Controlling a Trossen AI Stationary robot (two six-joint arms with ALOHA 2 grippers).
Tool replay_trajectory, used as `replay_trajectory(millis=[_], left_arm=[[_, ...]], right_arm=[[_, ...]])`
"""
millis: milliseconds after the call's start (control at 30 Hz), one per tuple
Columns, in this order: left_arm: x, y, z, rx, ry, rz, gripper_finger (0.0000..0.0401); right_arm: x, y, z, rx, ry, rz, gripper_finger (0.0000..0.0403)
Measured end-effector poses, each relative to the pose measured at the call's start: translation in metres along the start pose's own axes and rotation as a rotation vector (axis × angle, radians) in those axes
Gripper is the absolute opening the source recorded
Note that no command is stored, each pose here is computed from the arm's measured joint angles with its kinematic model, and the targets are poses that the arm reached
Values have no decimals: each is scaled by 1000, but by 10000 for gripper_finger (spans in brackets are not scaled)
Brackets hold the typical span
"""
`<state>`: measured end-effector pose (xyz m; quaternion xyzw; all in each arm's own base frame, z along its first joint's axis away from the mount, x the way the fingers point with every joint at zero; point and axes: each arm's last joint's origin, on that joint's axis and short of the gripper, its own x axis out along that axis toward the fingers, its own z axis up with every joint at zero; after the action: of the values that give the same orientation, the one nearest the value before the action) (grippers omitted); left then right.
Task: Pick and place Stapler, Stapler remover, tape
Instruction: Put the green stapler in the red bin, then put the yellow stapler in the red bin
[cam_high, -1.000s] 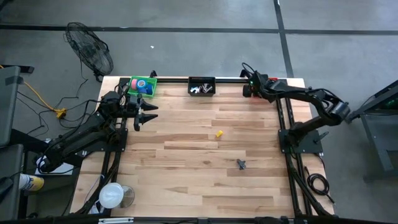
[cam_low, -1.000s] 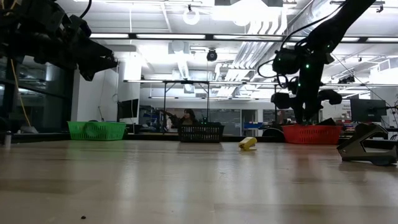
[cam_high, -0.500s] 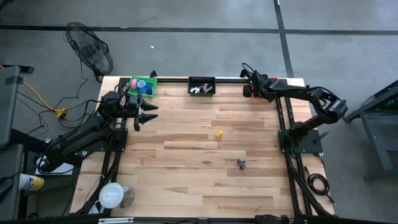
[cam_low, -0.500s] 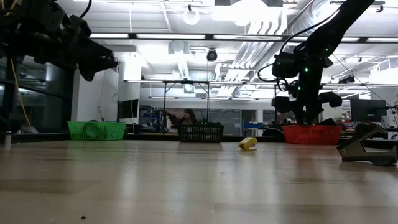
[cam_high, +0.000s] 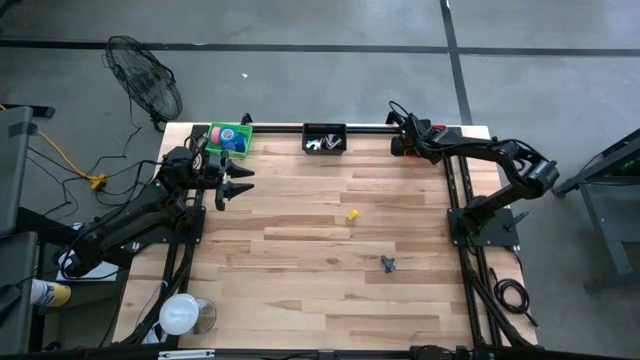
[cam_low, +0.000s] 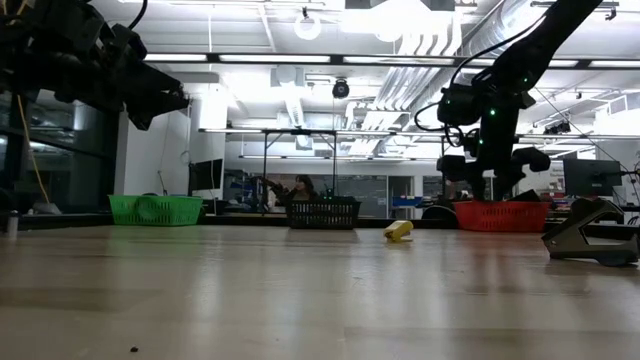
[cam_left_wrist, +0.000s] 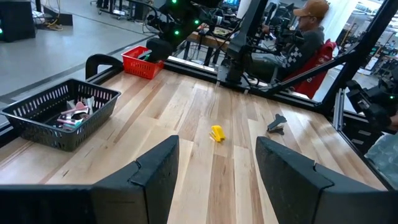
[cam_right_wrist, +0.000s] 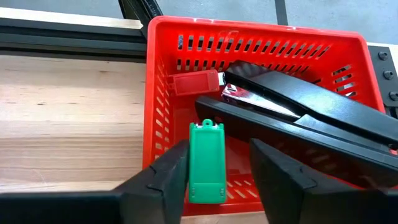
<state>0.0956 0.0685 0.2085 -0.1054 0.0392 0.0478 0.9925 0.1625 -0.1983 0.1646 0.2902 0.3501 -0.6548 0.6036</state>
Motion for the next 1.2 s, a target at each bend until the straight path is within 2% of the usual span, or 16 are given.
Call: replay_trajectory(millis=[233,600,733,1000,1100,1200], left_arm=[[0,0,0,0,0,0,211],[0,0,0,0,0,0,211],[0,0,0,0,0,0,211],[0,0,0,1,1,0,211],[0,0,0,4,2,0,211],[0,0,0,6,2,0,211]], right_arm=[[0,0,0,-2,0,2,206],[0,-1,2,-6,-35,-33,217],[0,-1,3,29,-59,-49,222],[0,3,5,68,-40,35,222],[-1,7,5,20,-8,119,221],[-5,13,2,-83,18,209,219]])
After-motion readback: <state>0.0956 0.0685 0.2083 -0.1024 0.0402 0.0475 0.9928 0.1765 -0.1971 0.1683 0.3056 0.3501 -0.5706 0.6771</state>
